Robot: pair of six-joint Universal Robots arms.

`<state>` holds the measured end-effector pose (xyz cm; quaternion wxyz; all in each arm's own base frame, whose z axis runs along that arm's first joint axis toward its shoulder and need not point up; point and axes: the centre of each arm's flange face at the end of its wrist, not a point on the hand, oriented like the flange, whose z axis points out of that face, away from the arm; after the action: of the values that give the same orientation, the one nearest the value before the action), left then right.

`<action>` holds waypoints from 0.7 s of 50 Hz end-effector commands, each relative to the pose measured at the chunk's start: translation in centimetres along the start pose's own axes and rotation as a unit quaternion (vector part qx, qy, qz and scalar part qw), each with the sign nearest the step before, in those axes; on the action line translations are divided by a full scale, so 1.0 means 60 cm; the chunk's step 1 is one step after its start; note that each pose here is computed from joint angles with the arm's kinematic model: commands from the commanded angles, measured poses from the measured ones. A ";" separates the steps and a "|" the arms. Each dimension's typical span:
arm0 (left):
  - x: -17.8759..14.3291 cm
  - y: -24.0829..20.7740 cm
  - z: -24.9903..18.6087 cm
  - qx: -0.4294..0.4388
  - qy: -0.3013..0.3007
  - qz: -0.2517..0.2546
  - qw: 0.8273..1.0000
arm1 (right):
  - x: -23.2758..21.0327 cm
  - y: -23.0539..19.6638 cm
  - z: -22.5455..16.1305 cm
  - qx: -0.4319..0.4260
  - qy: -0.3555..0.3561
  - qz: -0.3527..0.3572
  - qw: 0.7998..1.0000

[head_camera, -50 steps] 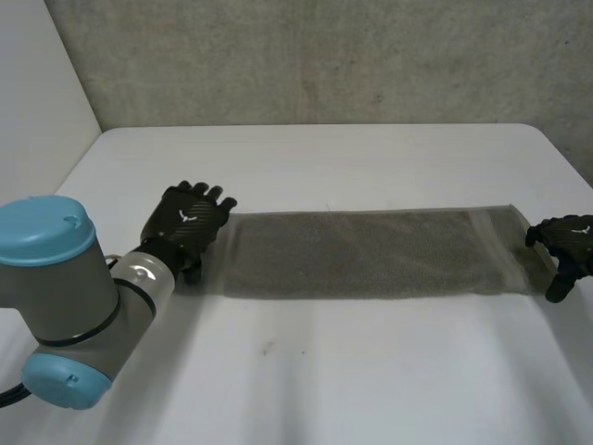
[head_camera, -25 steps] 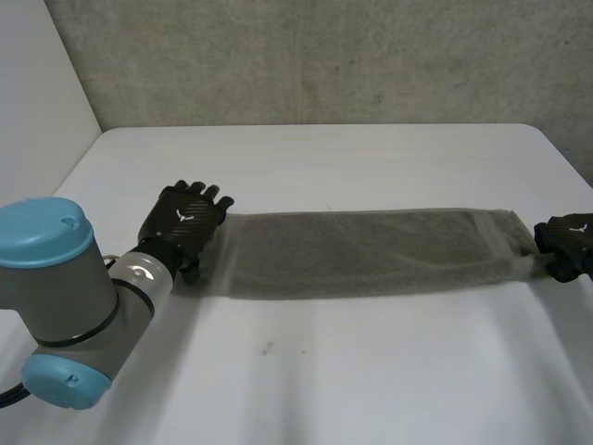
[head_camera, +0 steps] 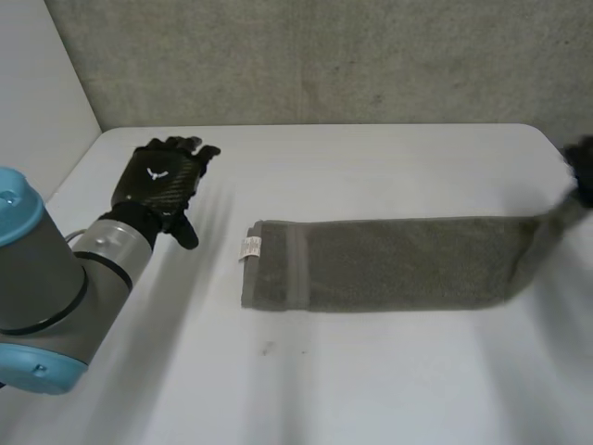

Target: Fold the laundry

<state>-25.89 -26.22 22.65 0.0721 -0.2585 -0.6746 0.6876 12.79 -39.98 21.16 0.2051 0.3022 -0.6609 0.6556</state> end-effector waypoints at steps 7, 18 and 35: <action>-0.018 -0.011 -0.006 0.008 -0.017 -0.013 1.000 | -0.276 -0.237 -0.124 0.273 -0.172 -0.005 0.947; -0.017 0.000 -0.012 -0.002 -0.014 -0.014 1.000 | -0.477 -0.215 -0.254 0.311 -0.348 -0.040 0.883; 0.051 -0.020 0.014 0.042 0.040 -0.010 0.998 | -0.332 -0.246 -0.216 0.212 -0.236 0.075 0.945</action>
<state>-26.64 -26.02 23.14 0.0916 -0.2548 -0.6627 0.6982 39.07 -22.04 16.81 -0.0721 0.5213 -0.4759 0.7047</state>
